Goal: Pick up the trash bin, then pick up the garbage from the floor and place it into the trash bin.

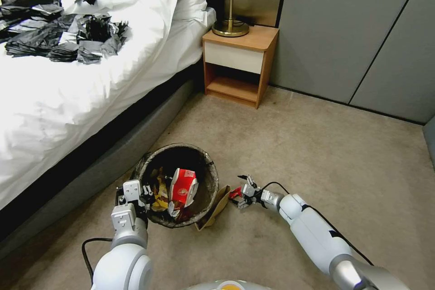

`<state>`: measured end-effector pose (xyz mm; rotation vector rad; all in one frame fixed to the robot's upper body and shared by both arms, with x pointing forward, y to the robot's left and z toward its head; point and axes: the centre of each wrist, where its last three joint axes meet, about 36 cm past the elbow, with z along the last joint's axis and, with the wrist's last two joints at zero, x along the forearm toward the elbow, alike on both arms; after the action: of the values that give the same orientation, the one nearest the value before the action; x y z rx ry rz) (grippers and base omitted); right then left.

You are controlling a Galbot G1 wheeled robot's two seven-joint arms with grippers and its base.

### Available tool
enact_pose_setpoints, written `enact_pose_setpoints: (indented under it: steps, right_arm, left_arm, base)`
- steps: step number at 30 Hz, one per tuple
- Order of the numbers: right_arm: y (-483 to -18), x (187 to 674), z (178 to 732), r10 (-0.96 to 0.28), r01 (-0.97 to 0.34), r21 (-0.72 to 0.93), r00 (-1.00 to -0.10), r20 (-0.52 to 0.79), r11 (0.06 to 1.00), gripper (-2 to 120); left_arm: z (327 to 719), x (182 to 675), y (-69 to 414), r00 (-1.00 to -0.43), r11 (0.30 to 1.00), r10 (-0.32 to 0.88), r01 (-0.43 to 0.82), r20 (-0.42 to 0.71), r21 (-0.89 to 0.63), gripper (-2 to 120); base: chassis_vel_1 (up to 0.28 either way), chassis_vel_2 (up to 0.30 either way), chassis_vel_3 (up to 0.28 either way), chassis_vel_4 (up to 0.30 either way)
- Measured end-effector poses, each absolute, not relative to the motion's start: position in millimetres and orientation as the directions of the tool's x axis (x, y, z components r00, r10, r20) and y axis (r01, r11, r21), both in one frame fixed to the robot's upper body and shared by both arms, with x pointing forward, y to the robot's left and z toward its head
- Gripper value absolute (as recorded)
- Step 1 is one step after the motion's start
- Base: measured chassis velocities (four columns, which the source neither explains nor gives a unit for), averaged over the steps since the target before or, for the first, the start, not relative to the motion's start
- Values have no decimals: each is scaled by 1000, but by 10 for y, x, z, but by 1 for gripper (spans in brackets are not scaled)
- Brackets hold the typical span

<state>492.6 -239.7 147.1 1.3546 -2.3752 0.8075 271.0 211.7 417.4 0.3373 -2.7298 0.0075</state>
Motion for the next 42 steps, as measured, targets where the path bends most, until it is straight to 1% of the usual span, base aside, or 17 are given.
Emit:
enact_pose_setpoints:
  steps: [8, 15, 16, 17, 19, 20, 23, 24, 26, 27, 30, 31, 33, 36, 38, 39, 42]
  right_arm:
    - [-2407, 4895, 1398, -677, -853, -305, -522, 519, 423, 100]
    - [-2468, 4871, 1329, -645, -835, -280, -546, 534, 474, 100]
    - [-2481, 4870, 1322, -641, -831, -278, -550, 535, 481, 97]
    - [-2481, 4870, 1322, -641, -831, -278, -550, 535, 481, 97]
    - [-2503, 4864, 1306, -634, -824, -272, -559, 534, 498, 88]
    - [-2503, 4864, 1306, -634, -824, -272, -559, 534, 498, 88]
    - [-2514, 4870, 1305, -629, -818, -269, -566, 533, 509, 74]
    - [-2514, 4870, 1305, -629, -818, -269, -566, 533, 509, 74]
    - [-2499, 4876, 1307, -629, -816, -268, -568, 531, 512, 64]
    - [-2499, 4876, 1307, -629, -816, -268, -568, 531, 512, 64]
    - [-2462, 4898, 1318, -630, -816, -268, -569, 528, 512, 49]
    - [-2462, 4898, 1318, -630, -816, -268, -569, 528, 512, 49]
    - [-2433, 4901, 1313, -632, -818, -265, -567, 528, 511, 38]
    - [-2418, 4903, 1310, -633, -818, -263, -566, 529, 511, 32]
    - [-2389, 4898, 1301, -634, -818, -260, -565, 528, 513, 19]
    - [-2389, 4898, 1301, -634, -818, -260, -565, 528, 513, 19]
    - [-2392, 4856, 1274, -634, -819, -255, -563, 530, 514, 6]
  left_arm:
    - [4169, 2702, 2120, -895, 971, -234, -236, 381, 42, 1]
    - [4166, 2693, 2113, -894, 971, -235, -237, 381, 43, 1]
    - [4165, 2689, 2112, -894, 971, -235, -237, 381, 43, 1]
    - [4165, 2689, 2112, -894, 971, -235, -237, 381, 43, 1]
    - [4158, 2677, 2108, -893, 970, -236, -237, 382, 44, 1]
    - [4158, 2677, 2108, -893, 970, -236, -237, 382, 44, 1]
    - [4158, 2667, 2104, -894, 971, -236, -237, 381, 46, 1]
    - [4158, 2667, 2104, -894, 971, -236, -237, 381, 46, 1]
    - [4162, 2662, 2098, -894, 971, -235, -236, 381, 45, 1]
    - [4162, 2662, 2098, -894, 971, -235, -236, 381, 45, 1]
    - [4165, 2645, 2091, -894, 971, -235, -236, 381, 46, 1]
    - [4165, 2645, 2091, -894, 971, -235, -236, 381, 46, 1]
    - [4171, 2631, 2092, -894, 971, -236, -236, 380, 47, 1]
    - [4177, 2625, 2094, -895, 970, -237, -237, 379, 47, 1]
    - [4186, 2619, 2100, -895, 970, -238, -238, 377, 48, 1]
    - [4186, 2619, 2100, -895, 970, -238, -238, 377, 48, 1]
    - [4189, 2621, 2102, -896, 970, -239, -239, 375, 47, 1]
  base:
    - [0, 0, 0, 0]
    - [0, 0, 0, 0]
    - [0, 0, 0, 0]
    - [0, 0, 0, 0]
    - [0, 0, 0, 0]
    - [0, 0, 0, 0]
    - [0, 0, 0, 0]
    - [0, 0, 0, 0]
    - [0, 0, 0, 0]
    - [0, 0, 0, 0]
    - [0, 0, 0, 0]
    - [0, 0, 0, 0]
    - [0, 0, 0, 0]
    - [0, 0, 0, 0]
    - [0, 0, 0, 0]
    - [0, 0, 0, 0]
    - [0, 0, 0, 0]
